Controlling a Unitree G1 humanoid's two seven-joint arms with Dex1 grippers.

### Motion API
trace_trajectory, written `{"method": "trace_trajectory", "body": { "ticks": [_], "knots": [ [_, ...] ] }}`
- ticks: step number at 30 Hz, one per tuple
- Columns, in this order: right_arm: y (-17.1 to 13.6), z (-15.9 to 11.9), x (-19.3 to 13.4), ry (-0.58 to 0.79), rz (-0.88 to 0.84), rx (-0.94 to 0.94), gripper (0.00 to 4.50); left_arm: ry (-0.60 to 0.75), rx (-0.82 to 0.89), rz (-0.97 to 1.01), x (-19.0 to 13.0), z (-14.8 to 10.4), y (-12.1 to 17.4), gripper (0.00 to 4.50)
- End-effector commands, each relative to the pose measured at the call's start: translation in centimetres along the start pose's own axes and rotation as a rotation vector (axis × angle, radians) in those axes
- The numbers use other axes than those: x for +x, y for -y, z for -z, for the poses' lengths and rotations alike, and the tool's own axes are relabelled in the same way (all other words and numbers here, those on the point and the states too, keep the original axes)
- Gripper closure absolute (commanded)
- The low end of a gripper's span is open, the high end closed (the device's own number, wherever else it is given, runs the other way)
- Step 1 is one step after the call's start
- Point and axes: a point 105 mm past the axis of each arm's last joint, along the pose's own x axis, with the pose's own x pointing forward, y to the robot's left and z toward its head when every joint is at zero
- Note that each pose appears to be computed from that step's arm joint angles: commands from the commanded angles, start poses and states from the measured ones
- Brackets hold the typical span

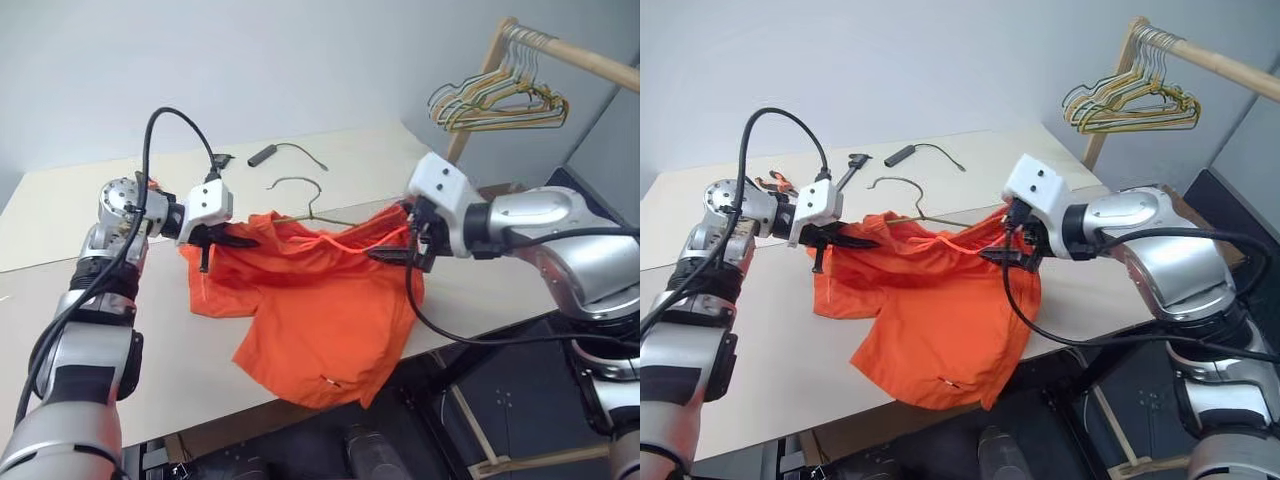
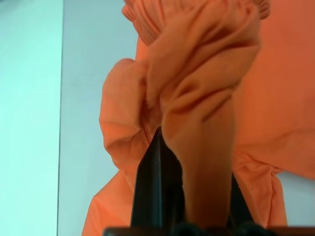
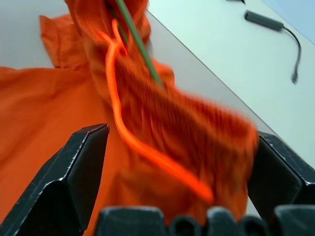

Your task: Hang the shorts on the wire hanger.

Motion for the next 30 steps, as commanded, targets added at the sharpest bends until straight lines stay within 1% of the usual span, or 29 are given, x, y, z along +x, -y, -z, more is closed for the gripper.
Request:
{"method": "trace_trajectory", "body": {
  "ticks": [1,5,7,10,13,14,17,23,30],
  "knots": [
    [2.7,-0.6,-2.0,0.016,0.115,-0.03,0.06,0.042,0.057,-0.077,-1.2,-2.2,-1.6,4.5],
    [3.9,-1.1,-2.8,0.028,0.123,0.008,0.06,0.044,0.068,-0.086,-0.9,-2.4,-1.7,4.5],
    [3.8,-1.3,-2.9,0.031,0.077,0.047,0.06,0.044,0.081,-0.078,-0.7,-2.5,-1.6,4.5],
    [3.5,-1.5,-3.1,0.03,-0.042,0.148,0.06,0.049,0.092,-0.069,-0.3,-2.7,-1.5,4.5],
    [4.7,0.2,-2.5,-0.11,0.007,0.067,0.06,0.051,0.094,-0.067,-0.2,-2.8,-1.5,4.5],
    [5.0,0.5,-2.4,-0.131,0.007,0.057,0.06,0.053,0.095,-0.065,-0.2,-2.9,-1.5,4.5],
    [5.5,0.2,-1.8,-0.14,-0.005,0.061,0.06,0.054,0.098,-0.06,-0.1,-2.9,-1.4,4.5],
    [3.4,0.7,0.2,-0.205,-0.109,-0.046,0.06,0.059,0.1,-0.055,0.0,-3.0,-1.3,4.5],
    [3.0,0.5,1.3,-0.22,-0.147,-0.085,0.06,0.065,0.102,-0.046,0.2,-3.1,-1.1,4.5]
  ]
}}
